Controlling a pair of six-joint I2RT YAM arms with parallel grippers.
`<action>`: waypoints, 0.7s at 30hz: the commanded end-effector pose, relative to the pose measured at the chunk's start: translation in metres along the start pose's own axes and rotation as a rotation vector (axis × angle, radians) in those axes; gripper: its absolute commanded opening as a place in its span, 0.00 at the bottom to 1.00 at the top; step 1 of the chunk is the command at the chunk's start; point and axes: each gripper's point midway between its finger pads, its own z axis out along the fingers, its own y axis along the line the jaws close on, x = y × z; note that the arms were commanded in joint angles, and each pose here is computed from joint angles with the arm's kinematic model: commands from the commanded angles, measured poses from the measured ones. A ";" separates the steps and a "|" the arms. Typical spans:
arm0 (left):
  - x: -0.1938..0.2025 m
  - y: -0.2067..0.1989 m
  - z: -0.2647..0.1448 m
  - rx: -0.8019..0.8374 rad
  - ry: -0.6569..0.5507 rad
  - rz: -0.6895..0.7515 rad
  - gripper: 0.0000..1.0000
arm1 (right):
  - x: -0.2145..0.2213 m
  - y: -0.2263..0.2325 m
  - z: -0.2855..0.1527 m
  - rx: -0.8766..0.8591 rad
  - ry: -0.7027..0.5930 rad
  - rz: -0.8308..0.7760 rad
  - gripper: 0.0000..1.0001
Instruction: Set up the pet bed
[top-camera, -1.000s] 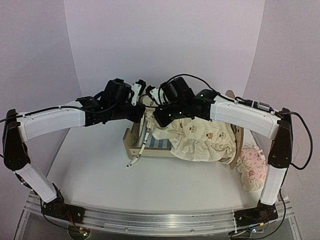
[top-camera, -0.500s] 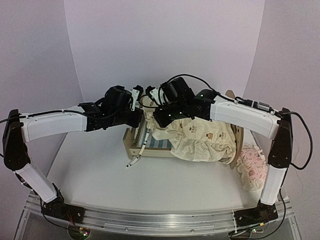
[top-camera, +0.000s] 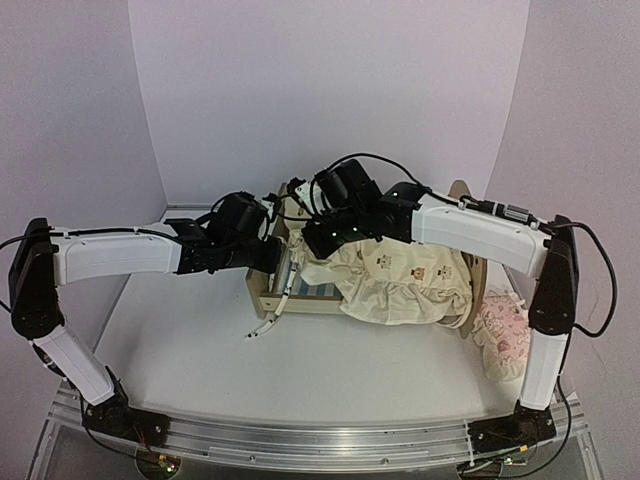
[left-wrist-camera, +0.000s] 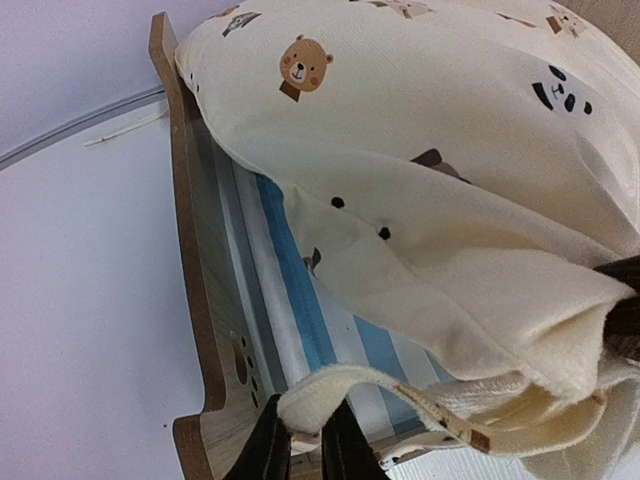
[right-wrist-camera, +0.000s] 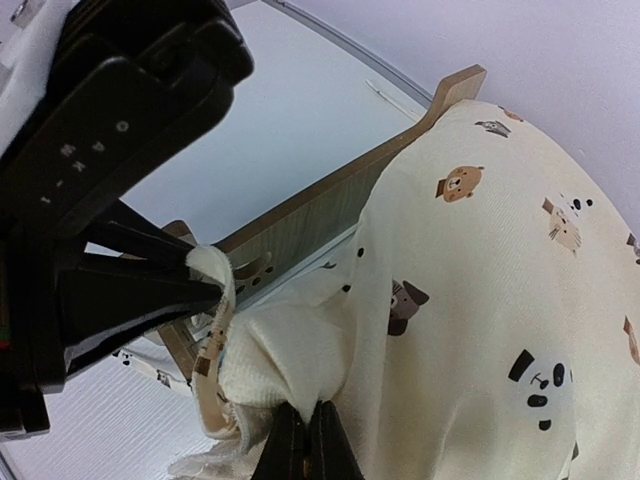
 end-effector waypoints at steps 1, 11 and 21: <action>0.012 0.003 -0.006 -0.012 0.080 -0.062 0.22 | -0.021 -0.005 0.001 0.030 -0.048 0.019 0.00; 0.018 0.008 -0.036 -0.007 0.148 -0.101 0.61 | -0.013 -0.005 0.021 0.059 -0.012 0.009 0.00; 0.040 0.026 -0.047 -0.071 0.188 -0.103 0.55 | -0.010 -0.023 0.025 0.172 0.008 -0.001 0.00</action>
